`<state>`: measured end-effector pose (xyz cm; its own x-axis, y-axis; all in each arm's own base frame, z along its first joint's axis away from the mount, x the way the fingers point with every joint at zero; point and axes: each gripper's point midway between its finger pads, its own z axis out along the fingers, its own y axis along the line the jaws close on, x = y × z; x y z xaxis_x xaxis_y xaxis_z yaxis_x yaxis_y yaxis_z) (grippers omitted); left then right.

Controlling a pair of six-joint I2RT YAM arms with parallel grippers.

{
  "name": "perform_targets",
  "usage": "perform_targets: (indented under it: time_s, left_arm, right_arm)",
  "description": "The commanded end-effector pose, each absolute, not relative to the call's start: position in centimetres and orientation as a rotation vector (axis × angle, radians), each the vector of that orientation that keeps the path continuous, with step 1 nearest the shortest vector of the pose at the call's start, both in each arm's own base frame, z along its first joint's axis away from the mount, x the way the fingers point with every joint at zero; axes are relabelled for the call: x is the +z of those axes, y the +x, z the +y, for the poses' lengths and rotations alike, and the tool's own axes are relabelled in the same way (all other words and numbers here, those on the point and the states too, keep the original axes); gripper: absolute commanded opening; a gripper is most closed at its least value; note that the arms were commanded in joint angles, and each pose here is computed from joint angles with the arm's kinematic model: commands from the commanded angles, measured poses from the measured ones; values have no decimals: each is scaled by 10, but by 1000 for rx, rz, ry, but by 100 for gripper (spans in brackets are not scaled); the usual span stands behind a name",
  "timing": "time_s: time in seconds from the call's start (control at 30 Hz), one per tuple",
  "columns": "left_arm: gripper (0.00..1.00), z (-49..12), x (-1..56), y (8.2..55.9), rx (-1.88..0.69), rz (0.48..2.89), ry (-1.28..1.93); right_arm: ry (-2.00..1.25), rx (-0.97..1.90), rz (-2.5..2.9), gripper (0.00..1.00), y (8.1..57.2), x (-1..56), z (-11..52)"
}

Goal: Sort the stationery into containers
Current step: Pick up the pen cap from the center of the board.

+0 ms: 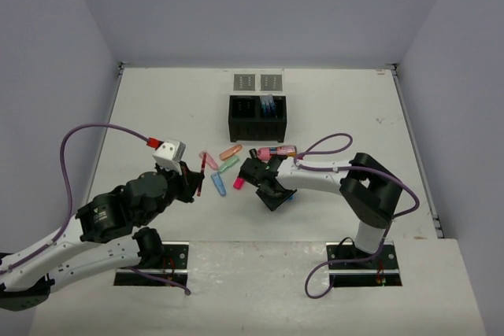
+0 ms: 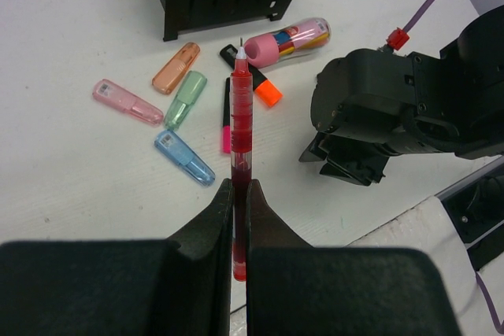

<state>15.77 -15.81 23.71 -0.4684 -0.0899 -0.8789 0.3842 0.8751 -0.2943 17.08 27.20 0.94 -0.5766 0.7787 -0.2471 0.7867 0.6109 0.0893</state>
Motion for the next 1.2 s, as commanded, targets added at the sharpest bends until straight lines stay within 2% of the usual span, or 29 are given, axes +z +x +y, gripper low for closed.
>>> perform_targets:
  time_s: [0.0, 0.3, 0.47, 0.57, 0.77, 0.87, 0.93, 1.03, 1.17]
  left_arm:
    - [0, -164, 240, 160, -570, 1963, 240]
    - [0, -164, 239, 161, -563, 1967, 242]
    - [0, -164, 239, 161, -559, 1967, 238]
    - [0, -165, 236, 162, -550, 1976, 244]
    - [0, -174, 229, 165, -531, 2018, 253]
    - [0, -198, 230, 158, -665, 2033, 254]
    - [0, -222, 234, 158, -785, 1997, 255]
    - [0, -247, 233, 155, -906, 1961, 284]
    - [0, -292, 262, 145, -1195, 1729, 363]
  right_arm:
    - [2130, 62, 1880, 31, 198, -7, 269]
    - [2068, 37, 1880, 26, 195, -14, 251]
    - [1799, 253, 1956, 0, 214, -7, 243]
    - [1623, 338, 1944, 0, 221, 16, 223]
    - [1175, 446, 1880, 0, 242, 108, 198]
    - [901, 494, 1847, 0, 248, 161, 193]
    - [818, 681, 1725, 0, 256, 220, 196]
    - [635, 841, 1675, 0, 257, 261, 207]
    - [221, 1101, 1452, 0, 238, 350, 237]
